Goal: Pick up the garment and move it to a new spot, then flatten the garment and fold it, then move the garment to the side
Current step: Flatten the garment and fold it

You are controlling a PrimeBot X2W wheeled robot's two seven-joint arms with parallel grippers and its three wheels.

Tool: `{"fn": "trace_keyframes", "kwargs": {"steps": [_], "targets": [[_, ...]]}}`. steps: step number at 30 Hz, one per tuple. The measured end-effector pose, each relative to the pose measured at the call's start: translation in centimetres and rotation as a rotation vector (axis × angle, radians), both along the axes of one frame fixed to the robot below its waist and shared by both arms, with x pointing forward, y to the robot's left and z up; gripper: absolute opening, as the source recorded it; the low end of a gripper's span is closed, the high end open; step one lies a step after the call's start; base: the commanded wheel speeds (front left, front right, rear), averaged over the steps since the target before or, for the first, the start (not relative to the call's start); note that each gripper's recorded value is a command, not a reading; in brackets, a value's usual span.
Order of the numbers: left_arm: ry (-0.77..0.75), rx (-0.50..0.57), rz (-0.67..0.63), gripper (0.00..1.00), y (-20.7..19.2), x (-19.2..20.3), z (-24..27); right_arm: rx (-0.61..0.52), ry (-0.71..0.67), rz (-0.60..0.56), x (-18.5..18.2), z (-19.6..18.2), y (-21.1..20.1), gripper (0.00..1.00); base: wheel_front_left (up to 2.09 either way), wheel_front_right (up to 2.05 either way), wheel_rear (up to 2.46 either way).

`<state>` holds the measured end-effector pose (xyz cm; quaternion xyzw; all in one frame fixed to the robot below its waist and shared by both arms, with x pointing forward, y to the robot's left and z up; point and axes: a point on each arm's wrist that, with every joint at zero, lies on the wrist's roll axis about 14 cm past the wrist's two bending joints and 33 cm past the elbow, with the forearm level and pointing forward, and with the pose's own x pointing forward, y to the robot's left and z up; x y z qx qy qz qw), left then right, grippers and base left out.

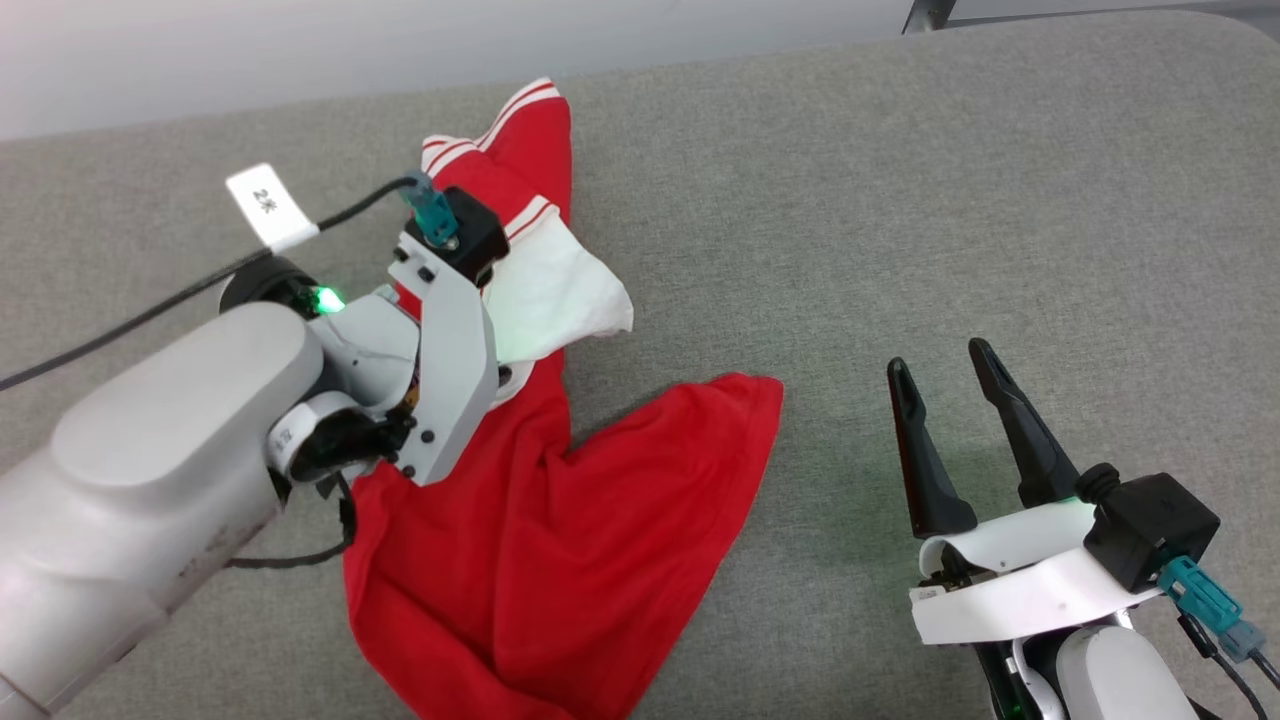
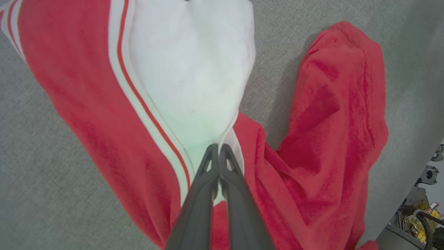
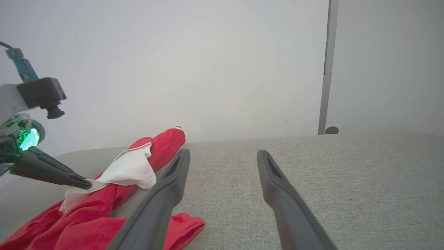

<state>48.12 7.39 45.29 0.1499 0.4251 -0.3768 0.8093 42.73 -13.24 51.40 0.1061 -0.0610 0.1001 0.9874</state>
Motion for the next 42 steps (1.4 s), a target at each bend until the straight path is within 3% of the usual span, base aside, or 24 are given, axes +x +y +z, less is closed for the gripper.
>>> {"fn": "trace_keyframes", "kwargs": {"steps": [5, 9, 21, 29, 36, 40, 41, 42], "targets": [[-0.009, -0.058, 0.038, 0.0, -0.2, 0.2, 0.8, -0.003, -0.001, 0.006, 0.0, 0.0, 0.2, 1.0, 0.0, 0.0, 0.0], [-0.042, -0.154, 0.154, 0.0, 0.8, 1.5, 2.6, -0.002, 0.002, 0.009, -0.2, -0.1, 0.4, 1.0, 0.0, 0.0, 0.0], [-0.068, -0.275, 0.759, 0.0, 15.0, 2.8, 1.9, -0.03, -0.007, 0.061, 0.1, -0.1, 2.2, 1.0, 0.0, 0.0, 0.0], [-0.013, -0.34, 1.028, 0.0, 19.7, 1.9, -1.5, -0.044, 0.009, 0.074, 0.5, -0.9, 2.6, 1.0, 0.0, 0.0, 0.0], [-0.011, -0.296, 1.109, 0.14, 22.1, 0.7, -3.8, -0.051, 0.013, 0.074, 0.6, -1.1, 2.6, 1.0, 0.0, 0.0, 0.0], [-0.053, -0.269, 1.138, 0.1, 23.3, 0.5, -4.3, -0.054, 0.013, 0.078, 0.6, -1.1, 2.8, 1.0, 0.0, 0.0, 0.0], [-0.064, -0.26, 1.141, 0.13, 23.6, 0.4, -4.3, -0.057, 0.011, 0.08, 0.7, -1.1, 2.8, 1.0, 0.0, 0.0, 0.0], [-0.074, -0.248, 1.136, 0.25, 23.7, 0.3, -4.4, -0.062, 0.007, 0.083, 0.7, -1.0, 2.9, 1.0, 0.0, 0.0, 0.0]]}}
